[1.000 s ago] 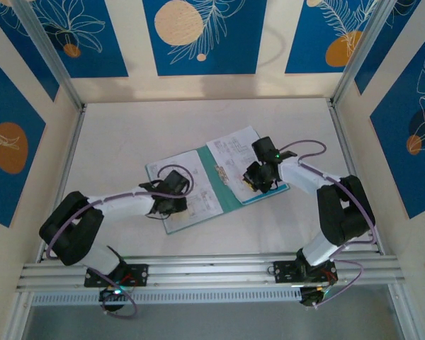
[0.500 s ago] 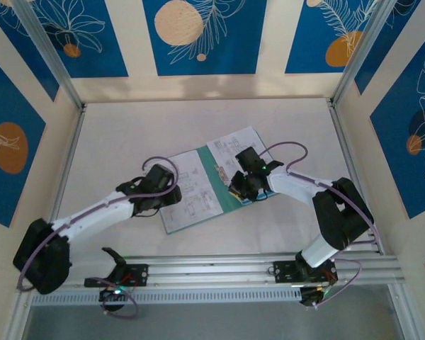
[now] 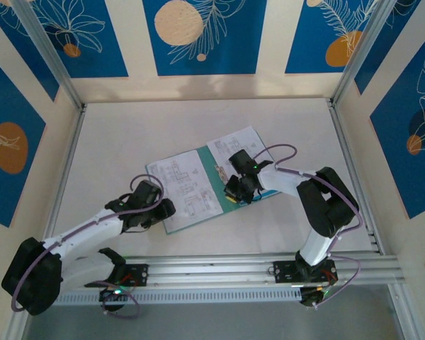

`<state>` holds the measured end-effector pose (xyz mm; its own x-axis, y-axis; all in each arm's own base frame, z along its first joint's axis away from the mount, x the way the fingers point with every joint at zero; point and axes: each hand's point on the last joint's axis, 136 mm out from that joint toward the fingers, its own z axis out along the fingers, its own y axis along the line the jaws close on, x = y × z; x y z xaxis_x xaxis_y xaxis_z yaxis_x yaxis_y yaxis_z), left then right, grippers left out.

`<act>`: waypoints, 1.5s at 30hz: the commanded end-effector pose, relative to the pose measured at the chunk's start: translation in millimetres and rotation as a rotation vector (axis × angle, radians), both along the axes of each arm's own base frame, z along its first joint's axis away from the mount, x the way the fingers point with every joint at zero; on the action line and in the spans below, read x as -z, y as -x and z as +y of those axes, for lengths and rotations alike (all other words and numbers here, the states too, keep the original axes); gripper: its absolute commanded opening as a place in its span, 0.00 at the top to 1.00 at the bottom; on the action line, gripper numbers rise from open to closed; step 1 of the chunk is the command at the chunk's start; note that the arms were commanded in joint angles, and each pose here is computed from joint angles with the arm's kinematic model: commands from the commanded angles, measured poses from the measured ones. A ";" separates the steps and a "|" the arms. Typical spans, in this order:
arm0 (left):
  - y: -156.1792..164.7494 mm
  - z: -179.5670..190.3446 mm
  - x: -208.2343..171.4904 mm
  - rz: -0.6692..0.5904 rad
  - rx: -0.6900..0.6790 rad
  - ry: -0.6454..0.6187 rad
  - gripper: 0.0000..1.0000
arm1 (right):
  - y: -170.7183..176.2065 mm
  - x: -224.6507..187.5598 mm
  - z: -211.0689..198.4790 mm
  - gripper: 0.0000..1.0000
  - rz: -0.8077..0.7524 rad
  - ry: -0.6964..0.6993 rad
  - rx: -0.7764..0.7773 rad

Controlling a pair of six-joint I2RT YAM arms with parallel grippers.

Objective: Put the files into the folder

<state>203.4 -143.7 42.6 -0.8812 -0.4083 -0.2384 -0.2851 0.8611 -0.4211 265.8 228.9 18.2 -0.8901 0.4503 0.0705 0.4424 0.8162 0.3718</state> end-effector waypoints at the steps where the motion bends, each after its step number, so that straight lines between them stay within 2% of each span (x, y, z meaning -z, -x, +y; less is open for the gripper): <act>1: 1.2 -4.4 4.4 0.024 -0.016 0.045 0.32 | 19.9 21.7 -14.6 0.91 0.091 0.071 0.028; 9: 0.8 -12.8 12.7 0.036 -0.005 0.085 0.31 | 31.1 42.3 -23.9 0.95 0.149 0.103 0.047; 12: 0.5 -17.7 16.3 0.048 -0.003 0.107 0.32 | 31.9 43.7 -25.2 0.95 0.155 0.110 0.047; 20: 9.7 -10.6 18.9 0.086 -0.041 0.069 0.35 | 31.4 46.0 -27.1 0.96 0.165 0.115 0.052; 26: 7.5 -23.3 22.6 0.082 -0.031 0.117 0.35 | 31.3 46.4 -26.1 0.96 0.169 0.111 0.051; 36: -6.1 -31.4 -13.1 -0.043 -0.035 0.185 0.40 | 30.7 47.8 -25.9 0.96 0.176 0.104 0.047; 45: -16.4 -45.6 -44.5 -0.139 -0.003 0.284 0.51 | 30.0 50.8 -24.8 0.97 0.186 0.083 0.045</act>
